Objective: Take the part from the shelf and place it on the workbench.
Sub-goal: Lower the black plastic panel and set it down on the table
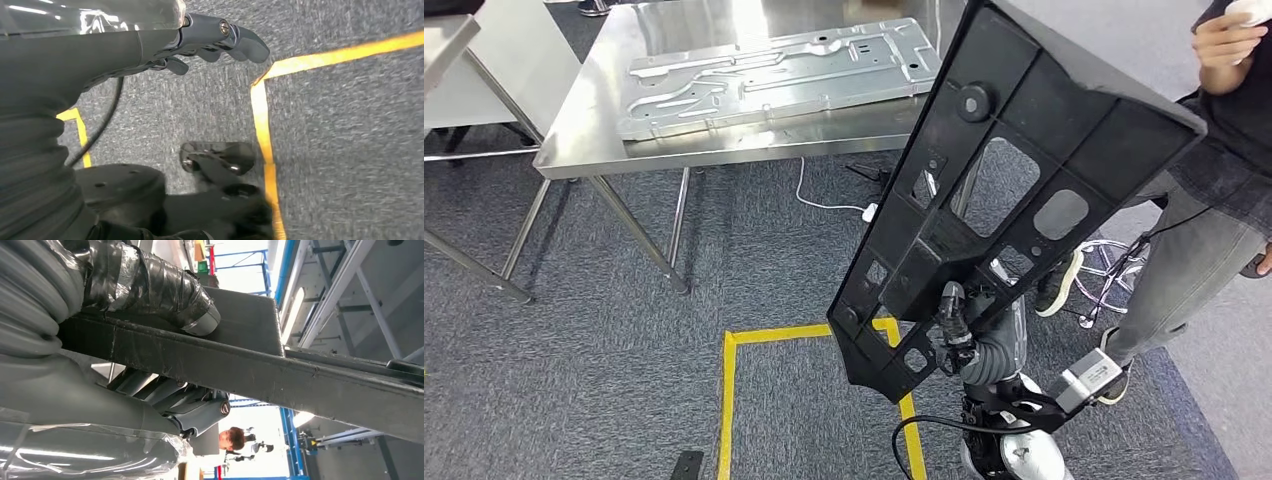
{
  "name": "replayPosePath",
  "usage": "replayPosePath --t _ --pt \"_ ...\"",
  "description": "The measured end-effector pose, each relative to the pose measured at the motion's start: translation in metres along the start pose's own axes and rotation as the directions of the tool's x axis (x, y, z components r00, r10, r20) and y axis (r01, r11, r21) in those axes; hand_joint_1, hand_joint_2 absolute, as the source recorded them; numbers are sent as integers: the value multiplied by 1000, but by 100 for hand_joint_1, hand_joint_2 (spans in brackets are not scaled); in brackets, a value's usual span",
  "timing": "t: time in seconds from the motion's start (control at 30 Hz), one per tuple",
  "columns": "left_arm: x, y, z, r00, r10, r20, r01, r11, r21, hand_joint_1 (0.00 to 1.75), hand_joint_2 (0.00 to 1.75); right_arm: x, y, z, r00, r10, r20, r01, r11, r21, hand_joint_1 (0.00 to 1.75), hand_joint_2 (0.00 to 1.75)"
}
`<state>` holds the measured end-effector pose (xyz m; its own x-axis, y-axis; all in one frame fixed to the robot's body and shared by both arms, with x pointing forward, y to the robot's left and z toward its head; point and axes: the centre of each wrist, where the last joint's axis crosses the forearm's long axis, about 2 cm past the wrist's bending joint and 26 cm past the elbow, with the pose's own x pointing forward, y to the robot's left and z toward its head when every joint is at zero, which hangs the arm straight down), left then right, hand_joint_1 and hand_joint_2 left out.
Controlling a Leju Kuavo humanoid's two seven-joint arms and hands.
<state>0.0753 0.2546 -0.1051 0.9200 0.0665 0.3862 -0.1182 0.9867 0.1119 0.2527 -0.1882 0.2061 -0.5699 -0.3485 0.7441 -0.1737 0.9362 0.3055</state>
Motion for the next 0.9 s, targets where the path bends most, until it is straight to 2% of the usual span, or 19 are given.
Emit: replayPosePath --t 0.9 --pt "1 5 -1 1000 -8 -11 8 1000 9 0 175 2 0 2 1000 10 -5 -10 1000 -29 175 175"
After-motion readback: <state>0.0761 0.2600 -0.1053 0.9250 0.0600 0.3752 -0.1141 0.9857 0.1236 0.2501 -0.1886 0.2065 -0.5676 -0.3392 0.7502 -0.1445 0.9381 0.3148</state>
